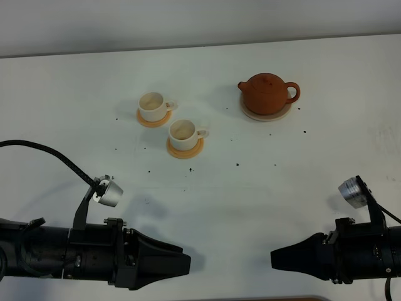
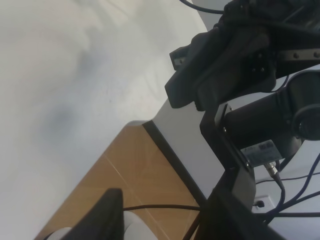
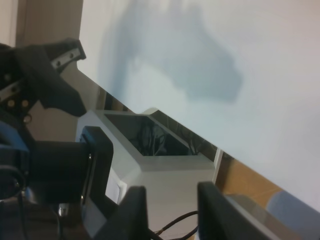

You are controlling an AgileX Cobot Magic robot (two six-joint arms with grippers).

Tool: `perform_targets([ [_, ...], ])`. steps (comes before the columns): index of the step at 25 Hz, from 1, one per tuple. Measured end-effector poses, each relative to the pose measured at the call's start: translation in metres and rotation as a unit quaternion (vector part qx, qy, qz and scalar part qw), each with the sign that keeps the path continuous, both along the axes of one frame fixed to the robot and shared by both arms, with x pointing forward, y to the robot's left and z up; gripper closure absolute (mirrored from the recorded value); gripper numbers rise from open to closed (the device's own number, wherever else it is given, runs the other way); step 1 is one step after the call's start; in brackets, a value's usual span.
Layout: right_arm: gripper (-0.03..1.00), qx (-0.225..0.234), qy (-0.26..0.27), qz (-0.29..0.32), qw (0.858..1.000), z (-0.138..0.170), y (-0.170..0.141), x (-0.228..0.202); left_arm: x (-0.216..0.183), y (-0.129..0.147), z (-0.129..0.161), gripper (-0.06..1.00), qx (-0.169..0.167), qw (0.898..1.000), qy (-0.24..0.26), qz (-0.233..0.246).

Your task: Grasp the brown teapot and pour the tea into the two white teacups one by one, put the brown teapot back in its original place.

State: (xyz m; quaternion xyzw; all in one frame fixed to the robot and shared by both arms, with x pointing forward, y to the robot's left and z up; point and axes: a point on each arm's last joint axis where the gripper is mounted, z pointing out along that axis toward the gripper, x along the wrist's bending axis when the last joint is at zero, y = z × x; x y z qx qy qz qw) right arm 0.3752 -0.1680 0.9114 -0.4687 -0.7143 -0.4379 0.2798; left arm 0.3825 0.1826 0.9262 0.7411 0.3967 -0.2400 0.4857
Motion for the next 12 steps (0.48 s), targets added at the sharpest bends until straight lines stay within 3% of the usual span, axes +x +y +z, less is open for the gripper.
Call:
perform_targets([
  [12, 0.73, 0.000, 0.000, 0.000, 1.000, 0.0000, 0.0000, 0.0000, -0.0001, -0.0001, 0.0001, 0.54, -0.001, 1.000, 0.000, 0.000],
])
